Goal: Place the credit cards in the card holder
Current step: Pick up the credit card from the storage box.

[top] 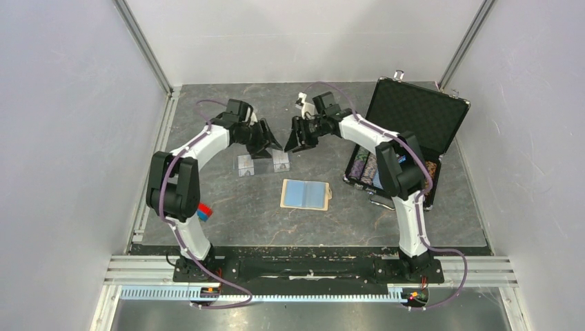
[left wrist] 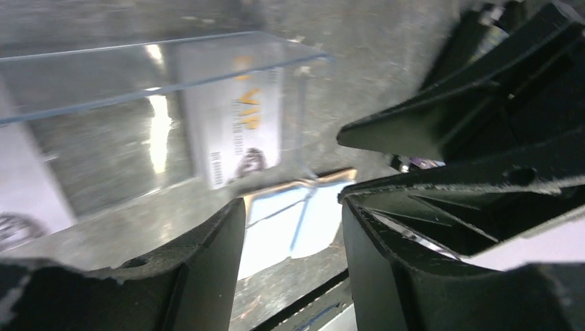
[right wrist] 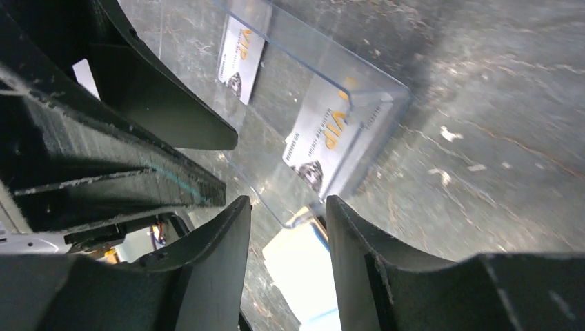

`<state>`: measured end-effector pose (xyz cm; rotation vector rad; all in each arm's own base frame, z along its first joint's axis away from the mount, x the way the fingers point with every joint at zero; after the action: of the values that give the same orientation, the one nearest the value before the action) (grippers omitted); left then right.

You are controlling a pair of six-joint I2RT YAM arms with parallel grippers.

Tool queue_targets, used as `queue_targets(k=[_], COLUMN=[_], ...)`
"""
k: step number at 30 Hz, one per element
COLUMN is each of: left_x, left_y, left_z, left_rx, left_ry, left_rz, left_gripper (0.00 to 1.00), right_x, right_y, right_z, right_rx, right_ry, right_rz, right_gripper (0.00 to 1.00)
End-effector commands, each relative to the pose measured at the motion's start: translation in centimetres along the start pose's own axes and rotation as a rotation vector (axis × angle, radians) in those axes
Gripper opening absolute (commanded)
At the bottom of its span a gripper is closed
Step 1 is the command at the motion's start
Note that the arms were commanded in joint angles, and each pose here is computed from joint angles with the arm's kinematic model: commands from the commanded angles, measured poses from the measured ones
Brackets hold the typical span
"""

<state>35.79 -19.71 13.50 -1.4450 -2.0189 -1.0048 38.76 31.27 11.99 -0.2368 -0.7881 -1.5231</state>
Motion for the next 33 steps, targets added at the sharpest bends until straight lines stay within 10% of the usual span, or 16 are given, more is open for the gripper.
queue_targets(k=[1,17,33], left_x=[1.0,-2.9,-3.8], left_y=[0.1,0.8,0.7], left_z=[2.2,4.9,6.1], left_rx=[-0.052,-0.06,-0.134], left_ry=[0.154,0.252,0.344], left_rz=[0.045,0.123,0.167], left_gripper=[0.59,0.31,0.06], right_x=[-2.0,-3.4,-0.5], right_y=[1.1,0.1,2.2], right_z=[2.1,0.8,0.5], right_rx=[-0.031,-0.096,-0.004], right_ry=[0.087,0.07,-0.053], right_rz=[0.008,0.033,-0.103], right_gripper=[0.47,0.2,0.28])
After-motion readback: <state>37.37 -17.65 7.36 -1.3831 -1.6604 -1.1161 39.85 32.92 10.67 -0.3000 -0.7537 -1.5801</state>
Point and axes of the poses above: each gripper's point midway between its finger pads, its own x axis back along the fingers, its own z axis along the line the jaws close on, y = z × x, the point moved 4 cm from there along x, back along the fingers, and after that the axes turned 8 degrees about -x, right-handed, at the moved point
